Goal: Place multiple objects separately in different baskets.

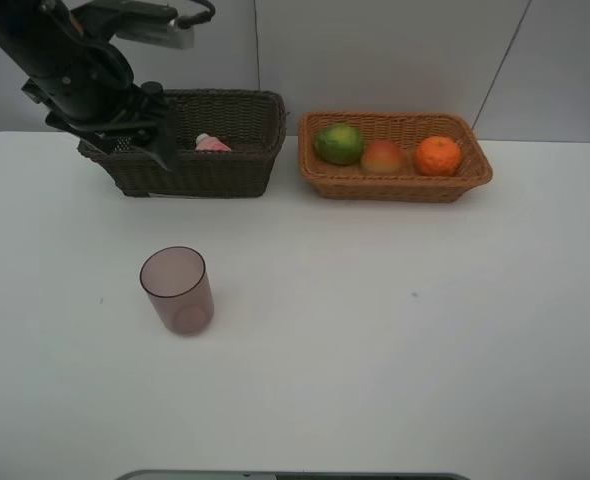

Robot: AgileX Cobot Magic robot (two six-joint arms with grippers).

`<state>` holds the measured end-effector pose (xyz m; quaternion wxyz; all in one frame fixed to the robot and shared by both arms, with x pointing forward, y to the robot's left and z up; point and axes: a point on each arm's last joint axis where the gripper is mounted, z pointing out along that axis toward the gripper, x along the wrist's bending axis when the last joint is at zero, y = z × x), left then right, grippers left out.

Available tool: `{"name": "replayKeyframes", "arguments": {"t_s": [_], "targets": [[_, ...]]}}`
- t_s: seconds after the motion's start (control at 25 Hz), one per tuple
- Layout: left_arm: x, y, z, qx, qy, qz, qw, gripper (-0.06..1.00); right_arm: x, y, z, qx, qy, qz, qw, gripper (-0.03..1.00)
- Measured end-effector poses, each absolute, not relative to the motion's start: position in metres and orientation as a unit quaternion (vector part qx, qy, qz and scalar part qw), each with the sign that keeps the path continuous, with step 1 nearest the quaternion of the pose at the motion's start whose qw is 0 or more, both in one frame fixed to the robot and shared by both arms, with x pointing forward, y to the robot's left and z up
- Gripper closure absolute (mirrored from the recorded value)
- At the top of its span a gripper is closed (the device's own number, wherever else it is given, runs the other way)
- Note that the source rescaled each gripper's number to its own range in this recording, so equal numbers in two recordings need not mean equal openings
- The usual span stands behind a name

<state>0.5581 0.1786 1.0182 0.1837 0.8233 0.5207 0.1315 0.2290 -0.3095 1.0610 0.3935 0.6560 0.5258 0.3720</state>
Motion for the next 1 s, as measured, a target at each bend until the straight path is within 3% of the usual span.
{"name": "replayKeyframes", "arguments": {"t_s": [0.28, 0.6, 1.0], "targets": [[0.515, 0.173, 0.983, 0.879, 0.449, 0.095, 0.128, -0.06, 0.229, -0.310, 1.061, 0.656, 0.526, 0.372, 0.394, 0.18], [0.508, 0.173, 0.964, 0.881, 0.436, 0.113, 0.149, -0.06, 0.229, -0.310, 1.061, 0.656, 0.526, 0.372, 0.394, 0.18], [0.514, 0.166, 0.927, 0.889, 0.433, 0.086, 0.117, -0.06, 0.229, -0.310, 1.061, 0.656, 0.526, 0.372, 0.394, 0.18]]}}
